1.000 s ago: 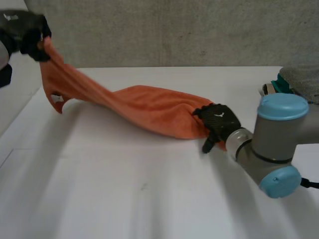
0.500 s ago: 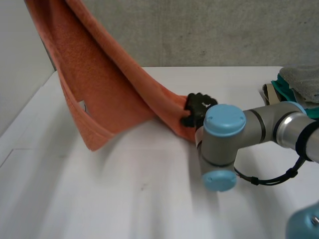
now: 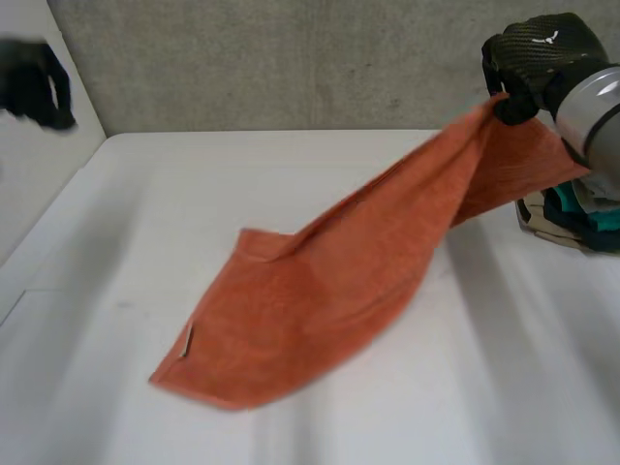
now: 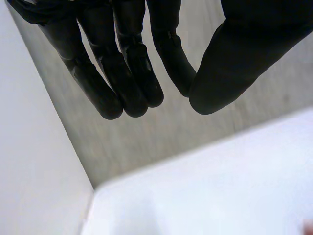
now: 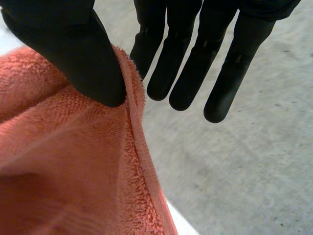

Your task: Fold the laundry.

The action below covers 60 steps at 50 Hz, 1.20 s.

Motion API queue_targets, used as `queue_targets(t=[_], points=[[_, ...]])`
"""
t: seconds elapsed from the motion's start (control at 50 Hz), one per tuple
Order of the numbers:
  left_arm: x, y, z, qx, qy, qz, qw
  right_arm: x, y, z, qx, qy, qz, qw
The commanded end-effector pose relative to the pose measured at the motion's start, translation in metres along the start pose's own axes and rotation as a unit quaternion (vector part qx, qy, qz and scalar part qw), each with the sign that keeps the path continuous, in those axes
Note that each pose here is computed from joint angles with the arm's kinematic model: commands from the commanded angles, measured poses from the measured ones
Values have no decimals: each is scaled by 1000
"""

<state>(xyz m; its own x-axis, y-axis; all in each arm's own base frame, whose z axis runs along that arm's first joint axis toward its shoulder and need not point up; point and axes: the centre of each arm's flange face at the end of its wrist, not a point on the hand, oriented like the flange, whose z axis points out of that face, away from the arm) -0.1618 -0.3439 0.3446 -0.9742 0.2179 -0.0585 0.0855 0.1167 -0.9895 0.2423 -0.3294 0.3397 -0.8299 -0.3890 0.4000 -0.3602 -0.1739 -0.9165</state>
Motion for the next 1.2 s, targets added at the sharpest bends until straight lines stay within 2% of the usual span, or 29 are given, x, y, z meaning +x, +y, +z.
queue_targets(t=[0.02, 0.12, 0.22, 0.34, 0.44, 0.64, 0.72, 0.76, 0.84, 0.86, 0.92, 0.94, 0.98, 1.06, 1.1, 1.16, 1.2], points=[[17, 84, 24, -126, 45, 40, 990, -37, 24, -19, -112, -116, -76, 984], [41, 111, 30, -145, 92, 36, 985, -68, 39, -12, -127, -133, -69, 981], [68, 108, 28, -99, 118, 41, 987, -79, 32, -8, -99, -107, -37, 989], [110, 85, 18, -18, 149, 52, 987, -86, -24, -33, -6, -110, -29, 994], [142, 80, 18, 19, 181, 62, 981, -89, -66, -59, 67, -127, -41, 989], [200, 116, 38, -9, 248, 79, 965, -95, -125, -114, 185, -190, -58, 963], [217, 140, 37, -49, 280, 94, 954, -88, -133, -118, 201, -183, -55, 961], [219, 143, 37, -57, 282, 108, 952, -85, -130, -112, 197, -176, -55, 963], [196, 130, 55, -45, 216, 143, 965, -79, -107, -81, 160, -155, -57, 973], [182, 118, 65, -30, 172, 156, 972, -79, -98, -69, 146, -146, -60, 977], [163, 93, 75, 7, 110, 174, 979, -78, -86, -48, 129, -125, -70, 981], [153, 71, 79, 41, 79, 182, 979, -76, -81, -33, 128, -101, -76, 984], [146, 43, 81, 93, 63, 183, 977, -71, -78, -15, 134, -64, -79, 986], [132, -34, 73, 248, 40, 166, 953, -54, -92, 18, 185, 55, -65, 979], [123, -76, 61, 338, 26, 151, 929, -45, -107, 28, 231, 117, -47, 965], [116, -107, 46, 404, 14, 125, 906, -42, -118, 33, 276, 147, -33, 949], [113, -110, 43, 411, 12, 114, 904, -44, -120, 34, 292, 148, -30, 944]])
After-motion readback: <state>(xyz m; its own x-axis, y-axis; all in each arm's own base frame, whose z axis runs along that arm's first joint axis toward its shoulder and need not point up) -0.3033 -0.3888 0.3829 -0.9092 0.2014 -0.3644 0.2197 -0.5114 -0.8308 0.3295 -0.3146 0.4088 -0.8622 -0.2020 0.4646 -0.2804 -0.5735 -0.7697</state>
